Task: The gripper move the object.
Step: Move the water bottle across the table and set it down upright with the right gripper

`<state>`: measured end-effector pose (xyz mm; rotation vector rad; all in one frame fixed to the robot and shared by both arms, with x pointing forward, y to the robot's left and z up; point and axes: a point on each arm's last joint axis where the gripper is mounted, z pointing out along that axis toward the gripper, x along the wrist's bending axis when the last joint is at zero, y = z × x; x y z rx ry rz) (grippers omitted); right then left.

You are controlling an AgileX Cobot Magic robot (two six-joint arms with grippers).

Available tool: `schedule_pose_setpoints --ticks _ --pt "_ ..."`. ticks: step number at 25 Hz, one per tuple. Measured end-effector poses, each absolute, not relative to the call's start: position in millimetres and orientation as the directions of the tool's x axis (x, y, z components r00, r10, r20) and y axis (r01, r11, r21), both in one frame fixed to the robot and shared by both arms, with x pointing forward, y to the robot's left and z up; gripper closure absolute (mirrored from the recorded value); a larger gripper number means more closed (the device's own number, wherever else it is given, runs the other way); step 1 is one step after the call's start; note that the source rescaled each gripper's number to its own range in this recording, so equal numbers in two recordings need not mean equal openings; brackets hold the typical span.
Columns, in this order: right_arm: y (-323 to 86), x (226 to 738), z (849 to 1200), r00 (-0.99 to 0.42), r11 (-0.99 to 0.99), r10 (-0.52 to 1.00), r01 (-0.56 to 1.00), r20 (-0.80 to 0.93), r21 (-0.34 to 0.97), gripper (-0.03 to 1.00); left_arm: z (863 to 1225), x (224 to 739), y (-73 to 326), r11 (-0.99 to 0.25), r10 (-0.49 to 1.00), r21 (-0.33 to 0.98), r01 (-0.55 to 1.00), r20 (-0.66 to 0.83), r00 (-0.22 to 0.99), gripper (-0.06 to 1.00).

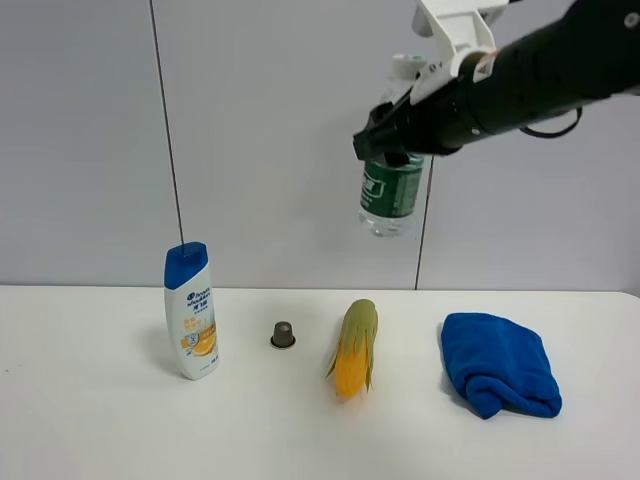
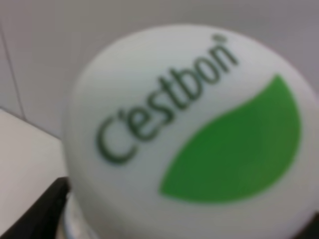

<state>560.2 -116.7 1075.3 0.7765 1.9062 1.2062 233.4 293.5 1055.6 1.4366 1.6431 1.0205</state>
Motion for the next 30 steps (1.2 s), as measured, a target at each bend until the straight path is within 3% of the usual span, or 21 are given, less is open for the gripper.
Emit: schedule_pose_setpoints --ticks 4,15,30 --pt "-89.8 575.6 1091.0 -0.567 0.358 0.782 0.069 -0.258 0.931 0.97 1055.6 233.4 293.5 0.067 0.992 0.902 0.426 -0.016 -0.124 -0.06" --pt "8.5 628.7 1046.7 -0.661 0.391 0.709 0.079 -0.246 0.917 0.97 1055.6 233.4 293.5 0.067 0.992 0.902 0.426 -0.016 -0.124 -0.06" --pt "54.5 654.8 961.1 -0.698 0.423 0.684 0.141 -0.213 0.895 0.97 1055.6 233.4 293.5 0.067 0.992 0.902 0.426 -0.016 -0.124 -0.06"
